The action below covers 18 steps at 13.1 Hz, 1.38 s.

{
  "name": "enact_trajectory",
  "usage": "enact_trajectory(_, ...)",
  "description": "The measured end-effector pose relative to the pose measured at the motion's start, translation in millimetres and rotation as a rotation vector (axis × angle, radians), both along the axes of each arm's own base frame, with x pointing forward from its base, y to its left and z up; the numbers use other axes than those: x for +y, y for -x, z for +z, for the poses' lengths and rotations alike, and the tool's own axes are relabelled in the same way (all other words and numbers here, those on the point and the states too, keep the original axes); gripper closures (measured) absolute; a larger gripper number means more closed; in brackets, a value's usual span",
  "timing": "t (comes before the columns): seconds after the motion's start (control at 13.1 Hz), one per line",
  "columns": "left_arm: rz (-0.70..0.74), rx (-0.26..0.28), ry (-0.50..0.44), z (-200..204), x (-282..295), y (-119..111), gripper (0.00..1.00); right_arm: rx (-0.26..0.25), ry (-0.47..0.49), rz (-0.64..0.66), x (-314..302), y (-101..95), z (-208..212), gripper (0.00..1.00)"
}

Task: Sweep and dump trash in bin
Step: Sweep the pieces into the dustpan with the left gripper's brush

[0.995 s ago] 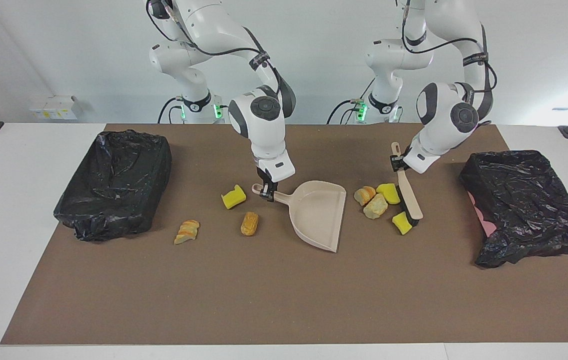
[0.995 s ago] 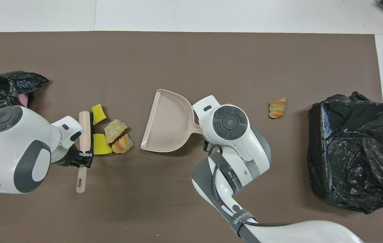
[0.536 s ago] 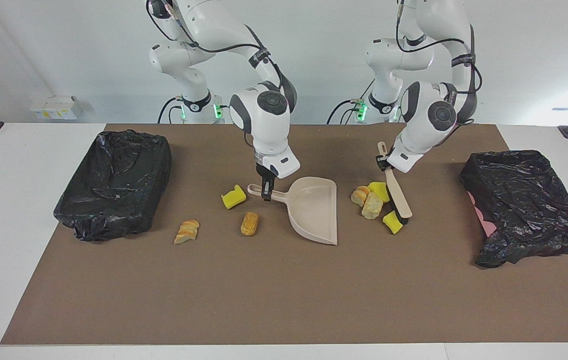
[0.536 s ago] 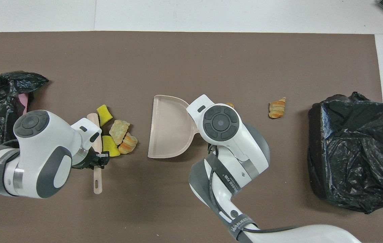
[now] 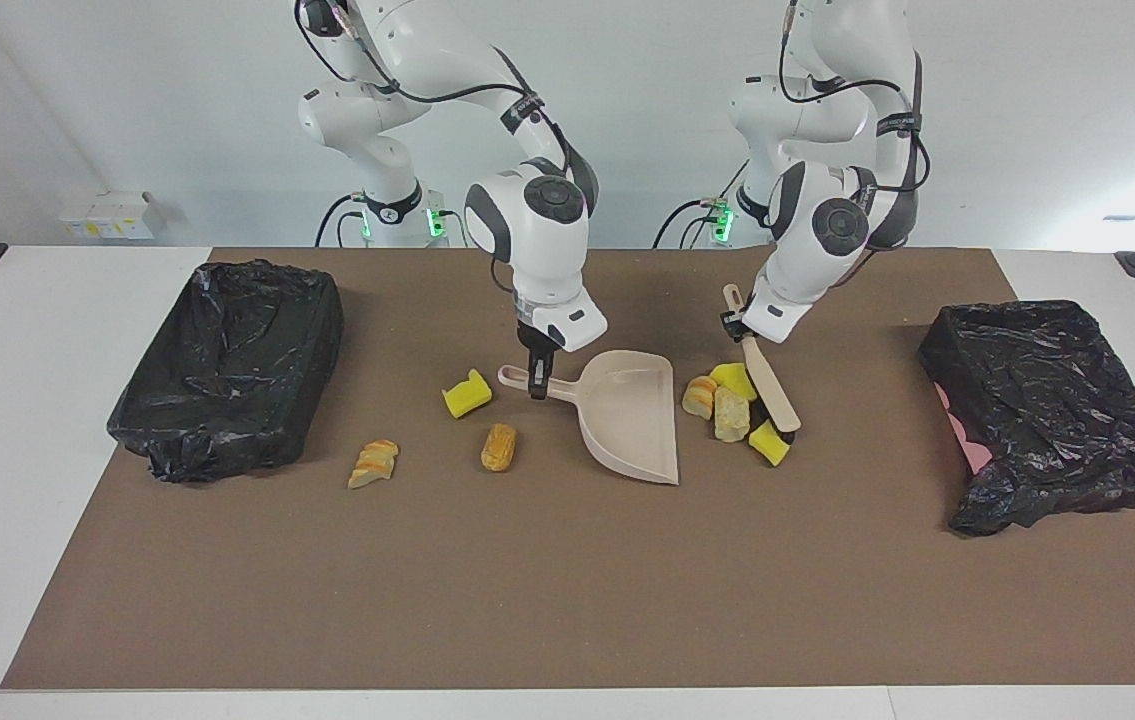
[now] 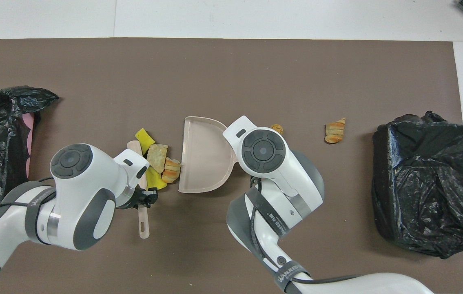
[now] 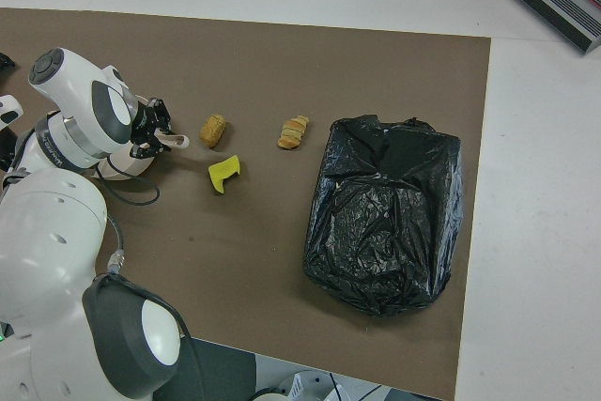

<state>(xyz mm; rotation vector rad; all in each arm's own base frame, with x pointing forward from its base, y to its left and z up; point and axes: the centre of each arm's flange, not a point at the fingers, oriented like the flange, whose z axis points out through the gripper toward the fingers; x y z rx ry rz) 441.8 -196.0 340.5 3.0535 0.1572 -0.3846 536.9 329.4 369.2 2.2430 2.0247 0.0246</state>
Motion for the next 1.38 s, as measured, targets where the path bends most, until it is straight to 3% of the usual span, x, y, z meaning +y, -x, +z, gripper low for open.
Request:
enact_trajectory(0.46,-0.092,-0.029,0.127,1,-90,19,0.74,0.002,0.002,-0.001,0,0.2,-1,0.69)
enact_trajectory(0.69,-0.121,-0.048,0.164,14,-117,16,0.74,0.004,0.003,-0.002,-1,0.1,-1,0.69)
enact_trajectory(0.99,-0.065,-0.041,0.160,13,-90,-8,0.74,0.002,0.001,-0.010,-5,-2.7,0,0.69)
enact_trajectory(1.38,-0.047,-0.034,0.072,25,-26,-31,0.74,-0.001,-0.001,-0.019,-9,-5.6,2,0.69)
